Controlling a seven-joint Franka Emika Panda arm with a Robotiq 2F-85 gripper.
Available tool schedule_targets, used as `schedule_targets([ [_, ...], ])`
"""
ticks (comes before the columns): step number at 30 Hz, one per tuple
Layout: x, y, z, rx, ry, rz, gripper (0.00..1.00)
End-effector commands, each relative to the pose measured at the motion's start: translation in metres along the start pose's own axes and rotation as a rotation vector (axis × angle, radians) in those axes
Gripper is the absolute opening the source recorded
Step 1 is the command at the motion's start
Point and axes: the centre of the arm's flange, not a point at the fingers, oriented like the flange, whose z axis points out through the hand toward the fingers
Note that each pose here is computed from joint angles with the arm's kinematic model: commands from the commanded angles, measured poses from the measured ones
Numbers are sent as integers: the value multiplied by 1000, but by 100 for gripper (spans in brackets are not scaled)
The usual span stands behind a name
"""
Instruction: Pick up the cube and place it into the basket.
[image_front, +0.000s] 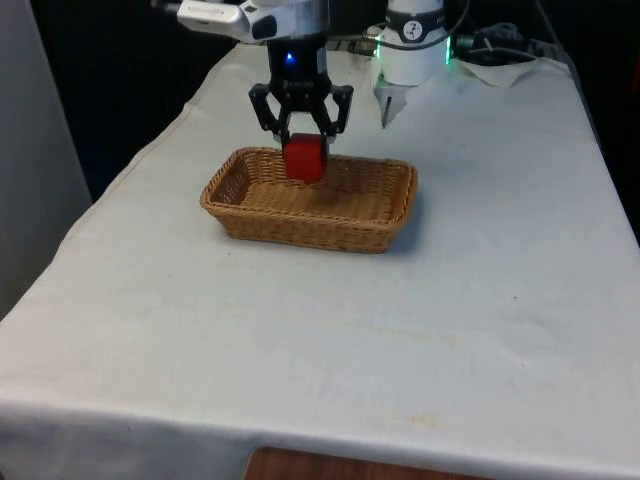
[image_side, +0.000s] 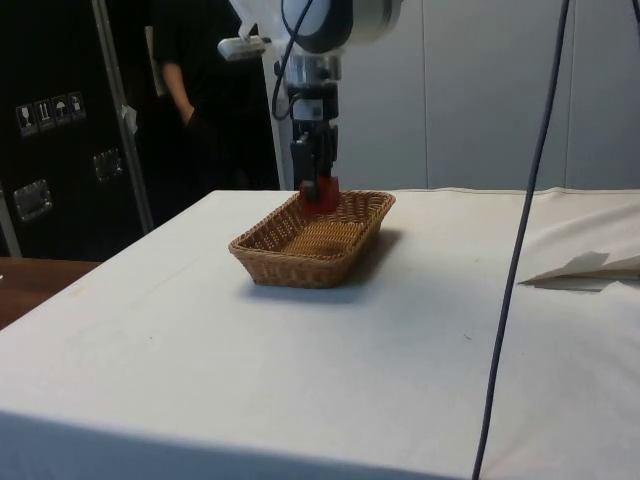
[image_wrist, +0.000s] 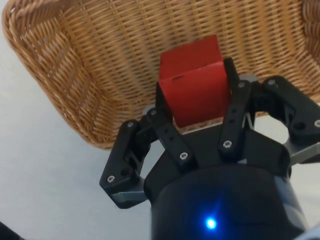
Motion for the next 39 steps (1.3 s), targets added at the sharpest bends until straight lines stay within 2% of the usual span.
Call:
schedule_targets([
  [1,1,-1,5,16,6,1,2],
  [5,2,-1,14,33,0,3,2],
  [6,1,1,14,22,-10,3,2],
  [7,1,-1,16,38,-1,4,2],
  [10,1,-1,23,57,-2,9,2],
  [14,1,-1,29,73,3,15,2],
  [15,-1,1,29,64,-9,16,2],
  [16,2,-1,31,76,5,18,2],
  [19,2,-1,39,84,9,23,2],
  [23,2,0,46,79,5,24,2],
  [24,2,1,44,76,-4,24,2],
  [32,0,3,55,58,-6,15,2],
  [34,0,2,55,66,-11,15,2],
  [35,0,3,55,55,-6,15,2],
  [39,0,3,54,59,-3,15,4],
])
